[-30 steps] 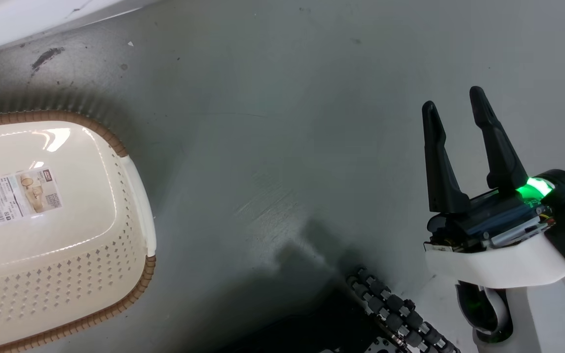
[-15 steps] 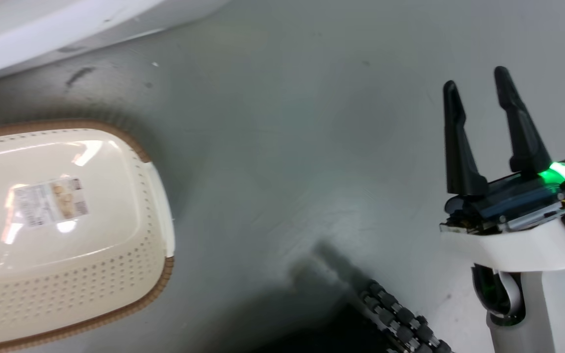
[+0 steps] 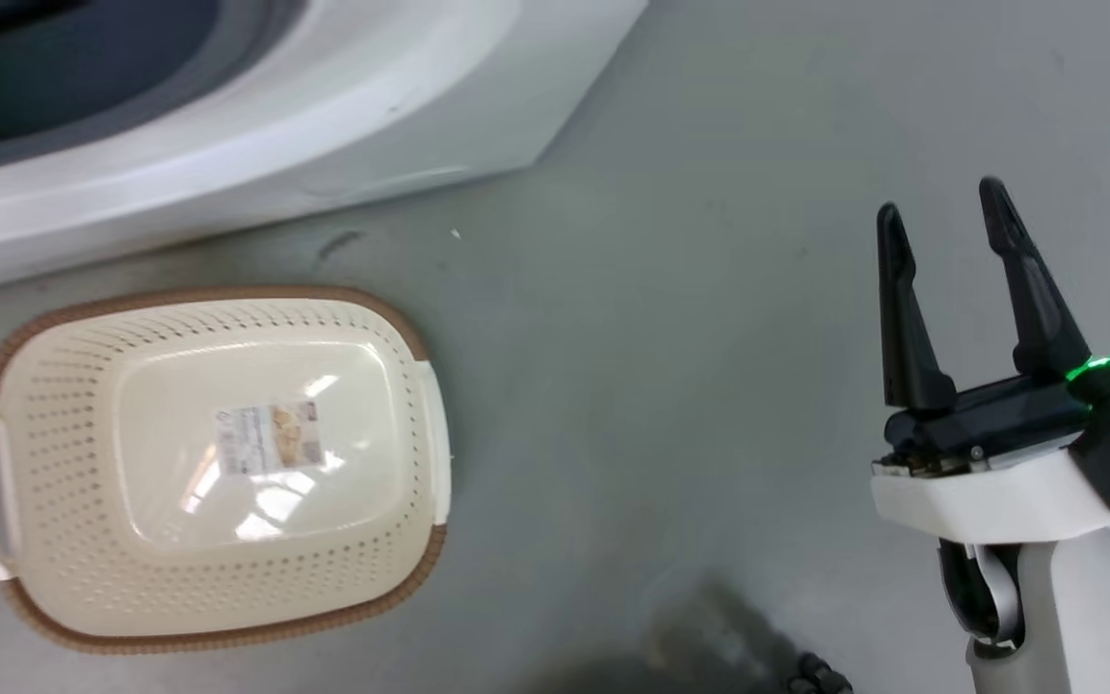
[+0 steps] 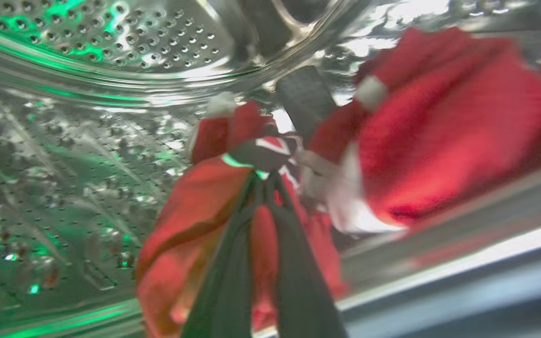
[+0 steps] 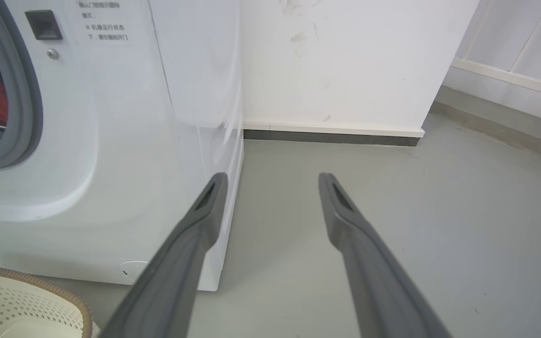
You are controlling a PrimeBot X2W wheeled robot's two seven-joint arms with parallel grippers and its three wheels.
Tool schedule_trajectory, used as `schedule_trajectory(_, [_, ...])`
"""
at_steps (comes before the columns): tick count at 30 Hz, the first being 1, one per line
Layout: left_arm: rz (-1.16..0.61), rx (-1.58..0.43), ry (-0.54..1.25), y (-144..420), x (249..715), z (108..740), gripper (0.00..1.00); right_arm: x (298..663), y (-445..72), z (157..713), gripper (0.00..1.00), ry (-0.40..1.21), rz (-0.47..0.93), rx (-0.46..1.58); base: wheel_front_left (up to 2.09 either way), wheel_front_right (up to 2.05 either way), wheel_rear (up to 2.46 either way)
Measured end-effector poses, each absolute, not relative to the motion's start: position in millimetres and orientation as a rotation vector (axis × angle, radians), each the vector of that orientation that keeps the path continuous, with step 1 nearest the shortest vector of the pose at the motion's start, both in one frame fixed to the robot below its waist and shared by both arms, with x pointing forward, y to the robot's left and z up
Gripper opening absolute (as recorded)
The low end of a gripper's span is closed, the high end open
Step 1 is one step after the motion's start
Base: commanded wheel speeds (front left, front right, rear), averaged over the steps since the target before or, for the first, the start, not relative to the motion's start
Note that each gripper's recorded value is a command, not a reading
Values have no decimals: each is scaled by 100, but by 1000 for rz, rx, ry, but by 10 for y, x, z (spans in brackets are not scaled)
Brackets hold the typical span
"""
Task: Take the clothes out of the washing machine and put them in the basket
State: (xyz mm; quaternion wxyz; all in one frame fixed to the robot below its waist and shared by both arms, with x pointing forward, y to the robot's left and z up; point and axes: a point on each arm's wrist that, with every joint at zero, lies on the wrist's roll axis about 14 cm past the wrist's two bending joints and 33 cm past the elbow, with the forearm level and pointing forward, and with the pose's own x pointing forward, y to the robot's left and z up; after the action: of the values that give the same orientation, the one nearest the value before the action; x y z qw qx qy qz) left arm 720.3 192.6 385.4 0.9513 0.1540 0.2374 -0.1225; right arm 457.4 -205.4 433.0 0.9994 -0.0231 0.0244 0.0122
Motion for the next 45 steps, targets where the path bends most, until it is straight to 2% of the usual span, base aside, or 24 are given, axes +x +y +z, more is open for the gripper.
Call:
schedule_trajectory(7, [-323,343,421,1850,6610,4134,0,4457,-1880,4684,100,-30,66,-39,0,0,0])
schedule_trajectory(13, [-362,308,260,1742,6207,4659,0,4299,-1744,4898,100,-73,99,-37,0,0,0])
schedule_trajectory(30, [-289,215,-224,1804,4915,6301,0,3997,-1353,5501,100,-230,205,-18,0,0,0])
schedule_trajectory(39, [-280,163,-308,1708,4243,6520,0,3910,-1211,5613,100,-260,246,-13,0,0,0])
schedule_trajectory(45, [-299,133,-219,1654,4080,6240,0,3899,-1191,5561,100,-244,253,-12,0,0,0])
